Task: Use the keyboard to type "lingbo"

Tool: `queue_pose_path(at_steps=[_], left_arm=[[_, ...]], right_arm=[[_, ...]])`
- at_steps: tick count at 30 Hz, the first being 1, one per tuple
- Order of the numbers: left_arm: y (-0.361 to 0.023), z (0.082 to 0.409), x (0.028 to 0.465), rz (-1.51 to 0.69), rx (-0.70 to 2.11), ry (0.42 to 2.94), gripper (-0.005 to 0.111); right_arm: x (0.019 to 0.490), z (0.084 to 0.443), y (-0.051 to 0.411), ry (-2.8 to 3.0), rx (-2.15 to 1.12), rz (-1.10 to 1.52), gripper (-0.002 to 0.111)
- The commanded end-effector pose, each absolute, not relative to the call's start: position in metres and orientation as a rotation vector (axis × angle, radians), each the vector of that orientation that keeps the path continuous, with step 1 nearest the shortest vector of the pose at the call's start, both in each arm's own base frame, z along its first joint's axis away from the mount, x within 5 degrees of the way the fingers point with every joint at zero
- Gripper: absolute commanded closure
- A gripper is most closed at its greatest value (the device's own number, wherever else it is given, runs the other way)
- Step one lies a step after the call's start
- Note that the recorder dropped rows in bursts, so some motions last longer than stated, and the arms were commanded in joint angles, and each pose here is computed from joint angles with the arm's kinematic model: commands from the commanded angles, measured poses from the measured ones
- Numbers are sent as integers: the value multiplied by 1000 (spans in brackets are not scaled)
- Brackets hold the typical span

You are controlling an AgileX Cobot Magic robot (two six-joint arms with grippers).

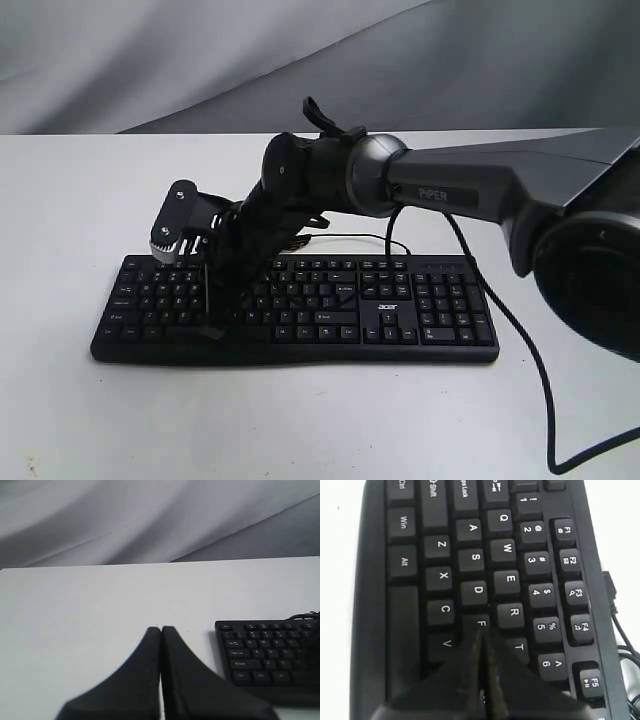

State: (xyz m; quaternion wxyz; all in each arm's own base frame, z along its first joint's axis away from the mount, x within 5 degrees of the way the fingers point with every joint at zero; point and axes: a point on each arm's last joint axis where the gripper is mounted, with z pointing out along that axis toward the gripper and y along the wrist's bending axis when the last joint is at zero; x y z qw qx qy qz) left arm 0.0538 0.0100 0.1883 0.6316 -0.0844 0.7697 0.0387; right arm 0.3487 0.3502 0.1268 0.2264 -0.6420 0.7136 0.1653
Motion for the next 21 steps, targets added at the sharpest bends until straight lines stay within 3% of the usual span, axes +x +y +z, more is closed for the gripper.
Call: queue_pose_path(at_steps=[1,14,21], left_arm=[[10,187,54,79,-203,1758,106],[10,187,54,79,-203,1758,106],[10,187,54,79,-203,1758,106]], right_arm=[[348,129,353,1952,-1764,459,108],[349,118,353,1970,-1768,458,108],[349,144,351,1919,-1772,427,108]])
